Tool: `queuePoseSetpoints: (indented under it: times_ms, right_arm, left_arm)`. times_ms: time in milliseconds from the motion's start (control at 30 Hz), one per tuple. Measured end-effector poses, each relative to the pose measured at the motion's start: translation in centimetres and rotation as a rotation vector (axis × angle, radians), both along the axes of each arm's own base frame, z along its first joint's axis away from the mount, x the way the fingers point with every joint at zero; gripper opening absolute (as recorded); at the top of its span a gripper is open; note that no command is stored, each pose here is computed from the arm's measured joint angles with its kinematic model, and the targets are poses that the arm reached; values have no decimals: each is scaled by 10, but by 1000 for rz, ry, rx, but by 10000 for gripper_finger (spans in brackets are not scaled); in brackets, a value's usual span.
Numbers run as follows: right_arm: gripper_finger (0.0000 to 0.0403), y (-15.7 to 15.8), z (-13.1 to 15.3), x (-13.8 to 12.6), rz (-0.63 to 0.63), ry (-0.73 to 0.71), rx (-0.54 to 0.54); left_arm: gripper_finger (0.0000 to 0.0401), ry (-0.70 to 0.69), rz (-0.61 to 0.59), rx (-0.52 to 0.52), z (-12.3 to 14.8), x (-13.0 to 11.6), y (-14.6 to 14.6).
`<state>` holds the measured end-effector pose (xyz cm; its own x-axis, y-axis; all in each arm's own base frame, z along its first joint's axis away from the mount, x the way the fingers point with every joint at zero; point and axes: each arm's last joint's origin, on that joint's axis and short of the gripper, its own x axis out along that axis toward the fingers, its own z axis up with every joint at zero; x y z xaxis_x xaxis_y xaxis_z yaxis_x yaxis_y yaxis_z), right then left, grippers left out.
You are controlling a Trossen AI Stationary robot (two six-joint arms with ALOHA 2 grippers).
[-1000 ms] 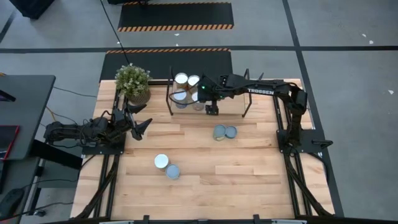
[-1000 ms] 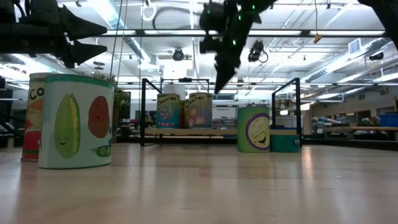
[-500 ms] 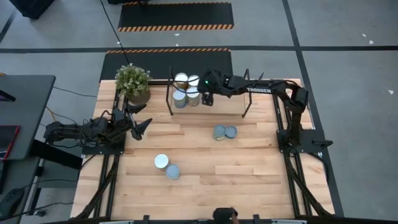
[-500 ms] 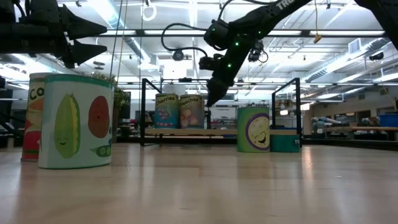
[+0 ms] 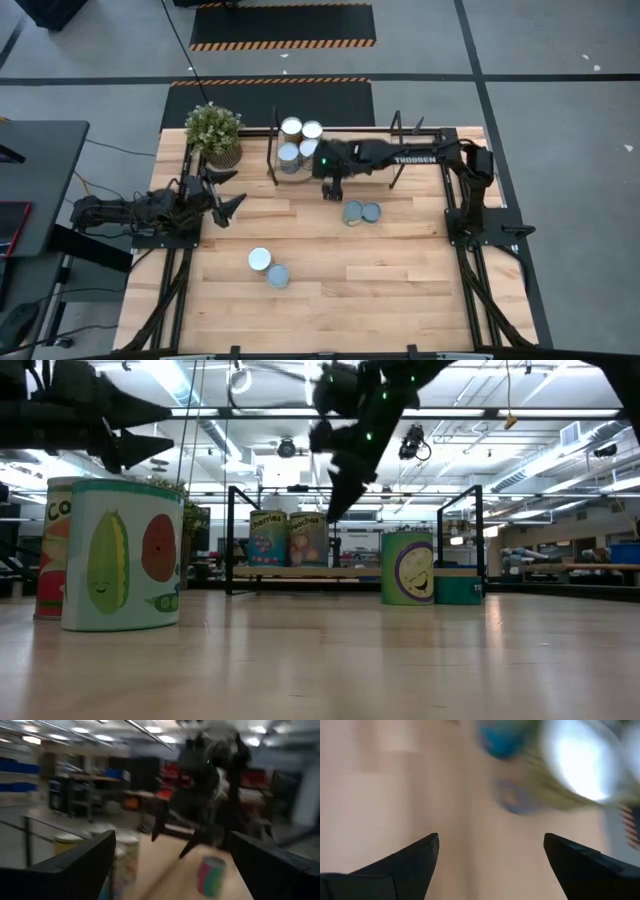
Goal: Pick and place cans onto a shelf
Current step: Put the canned corns on the shelf
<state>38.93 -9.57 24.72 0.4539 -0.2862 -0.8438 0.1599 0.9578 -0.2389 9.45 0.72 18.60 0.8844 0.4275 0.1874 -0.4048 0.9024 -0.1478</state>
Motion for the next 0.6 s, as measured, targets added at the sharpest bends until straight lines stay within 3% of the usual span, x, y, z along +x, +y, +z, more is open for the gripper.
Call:
queuePoseSetpoints:
  times_ms: [133, 300, 433, 600]
  right_arm:
    - [368, 42, -1, 7, 99, 11, -3]
    - [368, 83, -2, 0, 109, 121, -136]
    - [368, 107, -3, -7, 71, 164, -158]
    - [368, 136, -3, -7, 94, 111, -111]
  left_arm:
    - [392, 126, -220, -32, -14, 4, -6]
    - [391, 167, -395, -25, -12, 4, -11]
    - [389, 244, -544, -158, 1, 3, -18]
    - [389, 480, -653, -324, -8, 9, -31]
